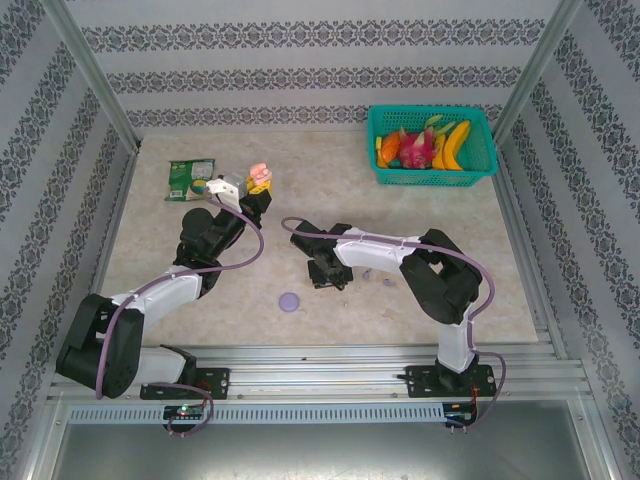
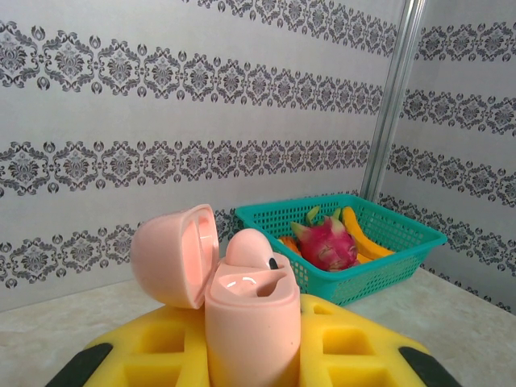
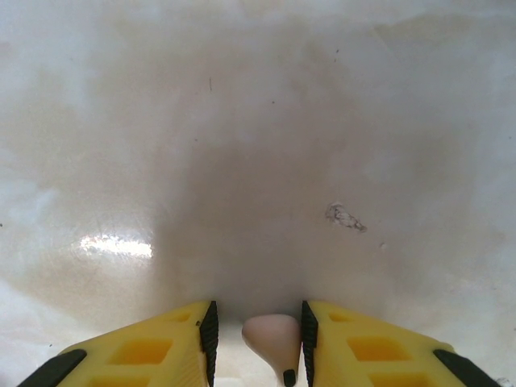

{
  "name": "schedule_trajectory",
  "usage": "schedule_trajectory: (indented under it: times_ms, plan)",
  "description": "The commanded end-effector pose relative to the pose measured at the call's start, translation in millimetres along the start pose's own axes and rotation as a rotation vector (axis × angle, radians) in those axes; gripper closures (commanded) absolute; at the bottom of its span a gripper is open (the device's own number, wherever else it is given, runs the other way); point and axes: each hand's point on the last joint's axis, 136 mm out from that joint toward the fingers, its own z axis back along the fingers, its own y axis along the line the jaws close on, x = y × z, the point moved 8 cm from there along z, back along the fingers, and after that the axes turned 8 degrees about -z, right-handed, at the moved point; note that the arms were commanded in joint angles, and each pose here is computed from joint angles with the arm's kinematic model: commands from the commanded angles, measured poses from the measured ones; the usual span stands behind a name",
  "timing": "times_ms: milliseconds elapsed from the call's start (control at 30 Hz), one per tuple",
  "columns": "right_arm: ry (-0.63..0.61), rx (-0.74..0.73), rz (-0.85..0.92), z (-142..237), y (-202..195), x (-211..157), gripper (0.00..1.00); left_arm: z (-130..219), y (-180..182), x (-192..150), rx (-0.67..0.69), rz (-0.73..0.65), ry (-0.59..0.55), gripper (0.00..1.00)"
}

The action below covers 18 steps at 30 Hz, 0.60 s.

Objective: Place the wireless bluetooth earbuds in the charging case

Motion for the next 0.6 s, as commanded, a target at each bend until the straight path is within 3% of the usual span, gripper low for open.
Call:
schedule_trajectory:
  times_ms: [0,567]
  plan:
    - [0.004,-0.031,-0.011,-2.4,-4.8,-8.1,0.65,-3.7,2.5,15.1,-0.010,0.001,-0.066,1.00]
    - [-0.005,-0.032,-0.010,-4.2,-7.1,-9.5,0.78,-4.1,2.0,14.7,-0.015,0.008,-0.064,1.00]
